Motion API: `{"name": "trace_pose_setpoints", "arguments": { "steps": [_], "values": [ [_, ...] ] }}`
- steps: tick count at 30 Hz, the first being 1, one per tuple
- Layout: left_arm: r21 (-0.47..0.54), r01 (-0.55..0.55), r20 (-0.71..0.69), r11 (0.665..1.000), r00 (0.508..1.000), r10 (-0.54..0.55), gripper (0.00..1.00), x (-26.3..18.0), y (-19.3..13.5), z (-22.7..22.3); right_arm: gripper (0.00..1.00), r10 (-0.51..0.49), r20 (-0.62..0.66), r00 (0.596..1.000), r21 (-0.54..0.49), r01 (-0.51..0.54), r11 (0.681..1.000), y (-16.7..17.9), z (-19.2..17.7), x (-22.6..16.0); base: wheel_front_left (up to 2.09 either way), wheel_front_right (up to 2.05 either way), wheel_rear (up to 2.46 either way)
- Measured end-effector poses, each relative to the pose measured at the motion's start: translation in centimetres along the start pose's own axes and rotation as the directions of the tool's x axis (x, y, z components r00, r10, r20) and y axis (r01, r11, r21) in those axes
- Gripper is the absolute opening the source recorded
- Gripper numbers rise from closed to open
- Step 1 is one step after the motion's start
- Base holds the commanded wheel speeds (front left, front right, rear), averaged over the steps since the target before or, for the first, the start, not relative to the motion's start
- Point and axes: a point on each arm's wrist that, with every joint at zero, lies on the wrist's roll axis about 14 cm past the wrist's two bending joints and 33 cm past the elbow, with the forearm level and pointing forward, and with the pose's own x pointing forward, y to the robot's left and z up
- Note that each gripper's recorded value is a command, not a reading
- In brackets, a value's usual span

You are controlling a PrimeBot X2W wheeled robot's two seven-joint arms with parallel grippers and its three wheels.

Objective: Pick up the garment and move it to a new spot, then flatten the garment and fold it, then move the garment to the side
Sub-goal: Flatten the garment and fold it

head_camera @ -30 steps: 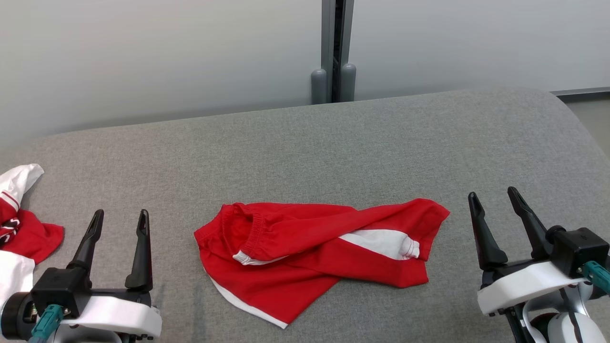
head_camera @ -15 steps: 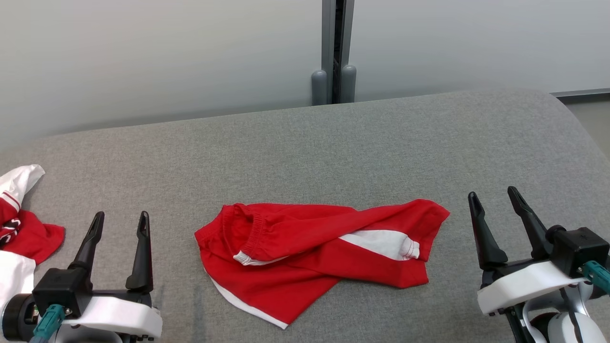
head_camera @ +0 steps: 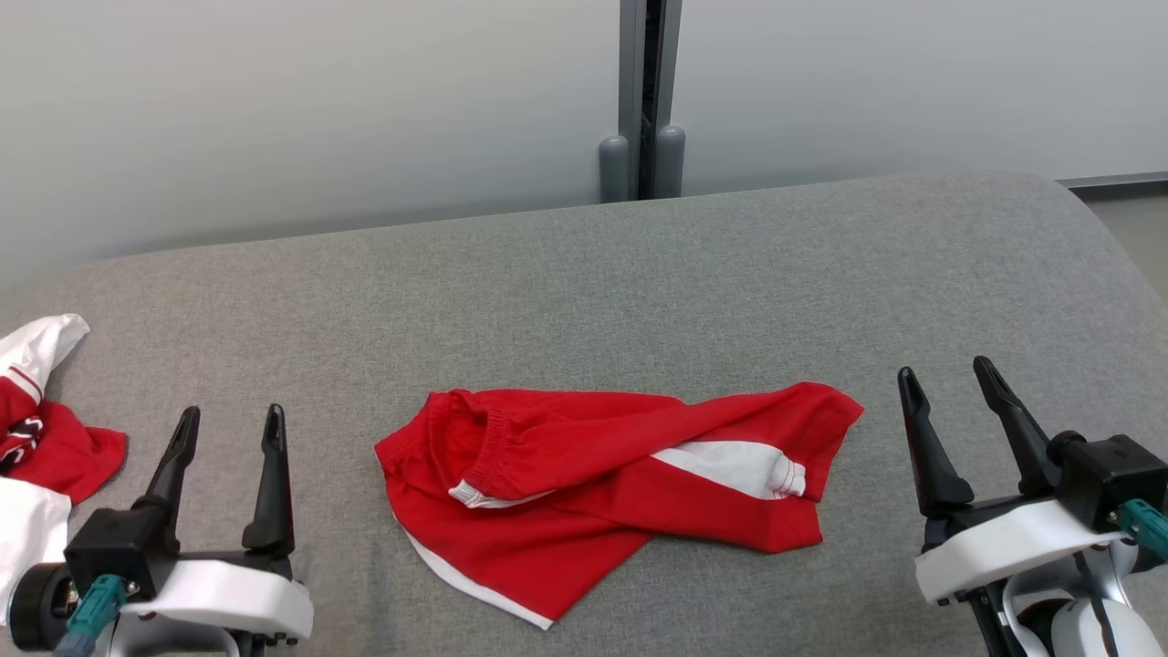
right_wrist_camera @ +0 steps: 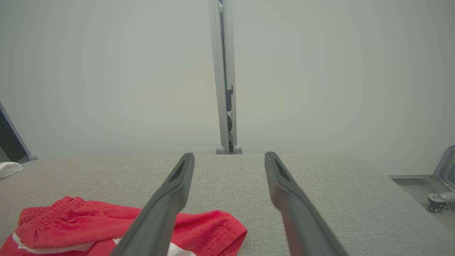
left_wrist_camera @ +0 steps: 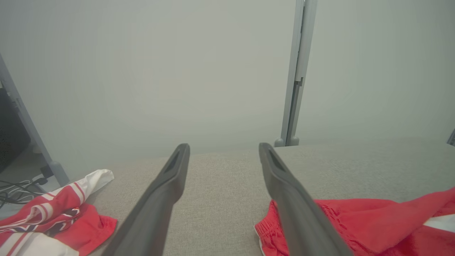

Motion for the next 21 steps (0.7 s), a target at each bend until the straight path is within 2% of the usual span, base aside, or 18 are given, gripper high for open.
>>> {"name": "trace_pose_setpoints", "arguments": {
  "steps": [5,7,8,14,21],
  "values": [
    [-0.028,0.072,-0.038,0.997,0.997,-0.073,1.00,1.1,-2.0,-0.3,1.00,0.000,-0.005,1.000,0.000,0.000,1.000,0.0,-0.2,0.1,0.00,0.00,0.00],
    [-0.054,0.182,-0.142,0.982,0.972,-0.188,1.00,1.3,-5.0,-2.4,1.00,0.000,-0.012,1.000,0.001,0.000,1.000,0.0,-0.4,0.1,0.00,0.00,0.00],
    [-0.054,0.182,-0.142,0.982,0.972,-0.188,1.00,1.3,-5.0,-2.4,1.00,0.000,-0.012,1.000,0.001,0.000,1.000,0.0,-0.4,0.1,0.00,0.00,0.00],
    [-0.140,0.343,-0.367,0.929,0.853,-0.371,1.00,0.6,-10.0,-7.9,1.00,-0.030,-0.023,0.999,0.008,0.030,1.000,-1.0,-0.9,0.0,0.00,0.00,0.00],
    [-0.188,0.413,-0.512,0.891,0.733,-0.447,1.00,0.6,-12.1,-12.1,1.00,-0.070,-0.047,0.996,0.008,0.070,0.997,-2.5,-2.1,0.4,0.00,0.00,0.00]
  ]
}}
